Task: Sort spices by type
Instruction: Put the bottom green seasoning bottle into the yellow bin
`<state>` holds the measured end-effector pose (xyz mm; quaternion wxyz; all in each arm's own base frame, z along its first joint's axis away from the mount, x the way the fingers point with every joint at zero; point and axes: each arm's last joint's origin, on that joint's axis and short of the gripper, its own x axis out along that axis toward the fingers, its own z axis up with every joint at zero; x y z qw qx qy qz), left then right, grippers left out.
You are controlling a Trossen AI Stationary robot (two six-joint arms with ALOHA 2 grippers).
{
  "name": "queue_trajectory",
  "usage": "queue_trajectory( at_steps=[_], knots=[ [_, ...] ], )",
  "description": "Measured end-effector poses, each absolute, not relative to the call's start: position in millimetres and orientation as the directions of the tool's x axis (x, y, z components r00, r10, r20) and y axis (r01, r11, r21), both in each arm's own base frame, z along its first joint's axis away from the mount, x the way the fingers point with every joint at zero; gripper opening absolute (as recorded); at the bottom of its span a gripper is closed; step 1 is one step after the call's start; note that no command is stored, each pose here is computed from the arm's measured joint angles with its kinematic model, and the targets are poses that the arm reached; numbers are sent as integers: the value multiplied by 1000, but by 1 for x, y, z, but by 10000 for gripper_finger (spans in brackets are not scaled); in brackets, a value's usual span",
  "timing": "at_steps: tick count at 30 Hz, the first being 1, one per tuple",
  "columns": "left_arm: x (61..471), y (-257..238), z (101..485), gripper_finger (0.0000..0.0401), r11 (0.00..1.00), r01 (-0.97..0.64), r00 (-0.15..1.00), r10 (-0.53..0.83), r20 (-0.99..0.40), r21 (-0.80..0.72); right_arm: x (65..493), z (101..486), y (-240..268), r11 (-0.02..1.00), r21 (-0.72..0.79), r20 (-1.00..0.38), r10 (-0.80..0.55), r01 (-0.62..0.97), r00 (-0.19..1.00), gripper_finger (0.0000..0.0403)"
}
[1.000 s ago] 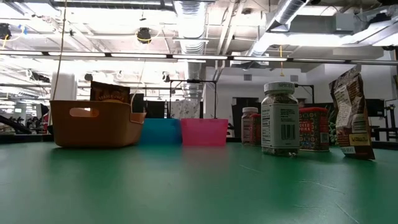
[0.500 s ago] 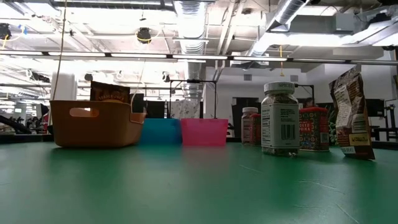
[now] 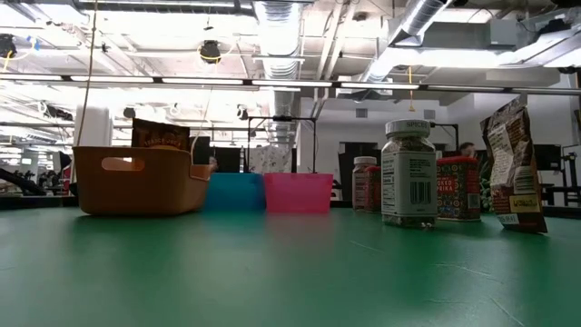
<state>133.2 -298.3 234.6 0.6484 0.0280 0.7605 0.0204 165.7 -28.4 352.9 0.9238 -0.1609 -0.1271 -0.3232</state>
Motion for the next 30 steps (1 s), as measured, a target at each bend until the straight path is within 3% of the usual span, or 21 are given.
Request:
queue_trajectory(
  at_steps=[8,21,30],
  knots=[
    [133,-298,235,206,998,22,-161,66,-985,63,166,353,-28,739,-215,339,-556,638,759,305],
    [147,-283,237,203,991,84,-186,121,-975,107,166,353,-28,739,-214,340,-557,639,758,305],
    [164,-239,270,202,979,79,-125,197,-972,189,166,353,-28,742,-210,336,-557,637,760,305]
  ],
)
